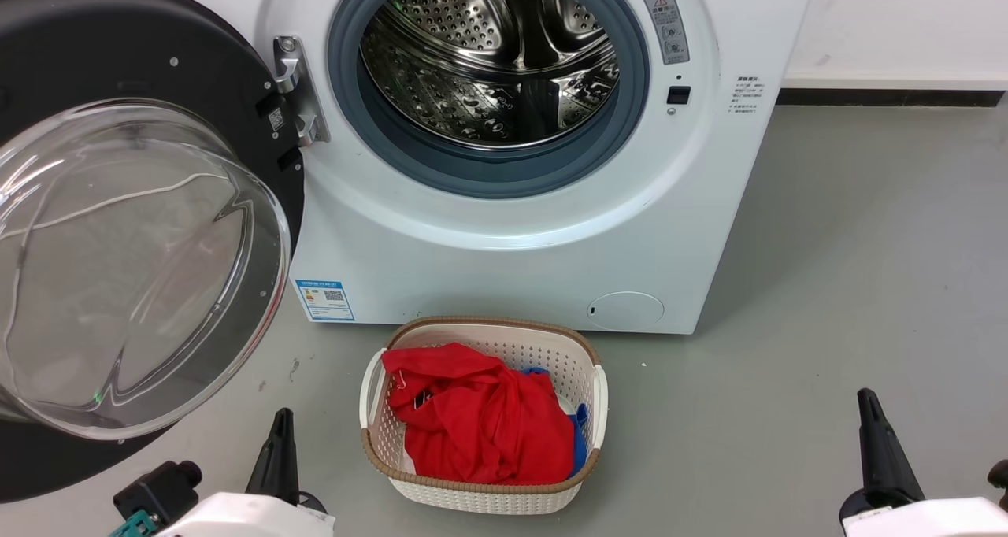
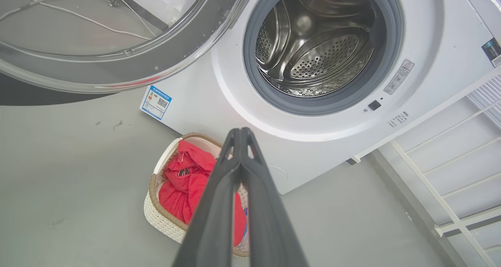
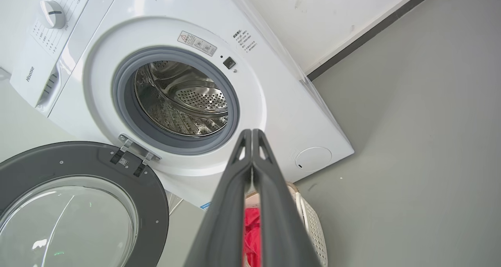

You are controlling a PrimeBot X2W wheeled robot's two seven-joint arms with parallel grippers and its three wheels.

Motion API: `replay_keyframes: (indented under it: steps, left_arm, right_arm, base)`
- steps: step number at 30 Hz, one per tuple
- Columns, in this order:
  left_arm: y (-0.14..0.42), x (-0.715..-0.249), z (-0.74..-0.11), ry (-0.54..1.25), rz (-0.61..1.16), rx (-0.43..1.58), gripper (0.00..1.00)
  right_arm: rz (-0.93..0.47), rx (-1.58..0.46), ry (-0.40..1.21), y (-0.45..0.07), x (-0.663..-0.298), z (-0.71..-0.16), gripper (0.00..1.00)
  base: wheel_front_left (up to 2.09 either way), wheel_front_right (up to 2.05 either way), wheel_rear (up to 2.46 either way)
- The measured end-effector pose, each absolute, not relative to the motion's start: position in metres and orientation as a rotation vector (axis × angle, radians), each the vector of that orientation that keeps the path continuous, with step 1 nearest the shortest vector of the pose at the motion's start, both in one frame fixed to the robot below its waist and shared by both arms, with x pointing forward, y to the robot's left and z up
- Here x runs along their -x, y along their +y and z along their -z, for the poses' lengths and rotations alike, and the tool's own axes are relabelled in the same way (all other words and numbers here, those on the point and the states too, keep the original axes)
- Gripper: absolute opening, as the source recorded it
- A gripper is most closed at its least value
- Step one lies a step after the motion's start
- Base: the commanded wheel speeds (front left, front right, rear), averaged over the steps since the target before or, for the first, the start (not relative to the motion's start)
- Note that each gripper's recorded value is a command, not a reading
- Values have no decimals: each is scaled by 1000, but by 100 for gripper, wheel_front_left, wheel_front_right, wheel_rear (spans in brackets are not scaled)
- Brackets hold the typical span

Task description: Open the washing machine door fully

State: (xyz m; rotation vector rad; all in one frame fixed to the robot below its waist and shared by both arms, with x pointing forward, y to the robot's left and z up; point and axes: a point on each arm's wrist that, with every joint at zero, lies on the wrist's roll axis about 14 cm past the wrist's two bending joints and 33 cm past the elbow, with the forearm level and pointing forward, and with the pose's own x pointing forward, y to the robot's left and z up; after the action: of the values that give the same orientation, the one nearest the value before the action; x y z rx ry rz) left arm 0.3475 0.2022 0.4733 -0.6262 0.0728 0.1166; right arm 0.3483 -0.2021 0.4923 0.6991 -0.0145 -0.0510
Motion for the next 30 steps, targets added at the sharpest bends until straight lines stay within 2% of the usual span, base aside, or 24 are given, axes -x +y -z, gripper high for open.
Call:
replay_keyframes:
  steps: [30]
  left_arm:
    - [203, -363, -480, 70, -110, 1024, 0]
  right_arm:
    - [58, -1065, 8, -202, -364, -492, 0]
  base:
    - [0, 0, 0]
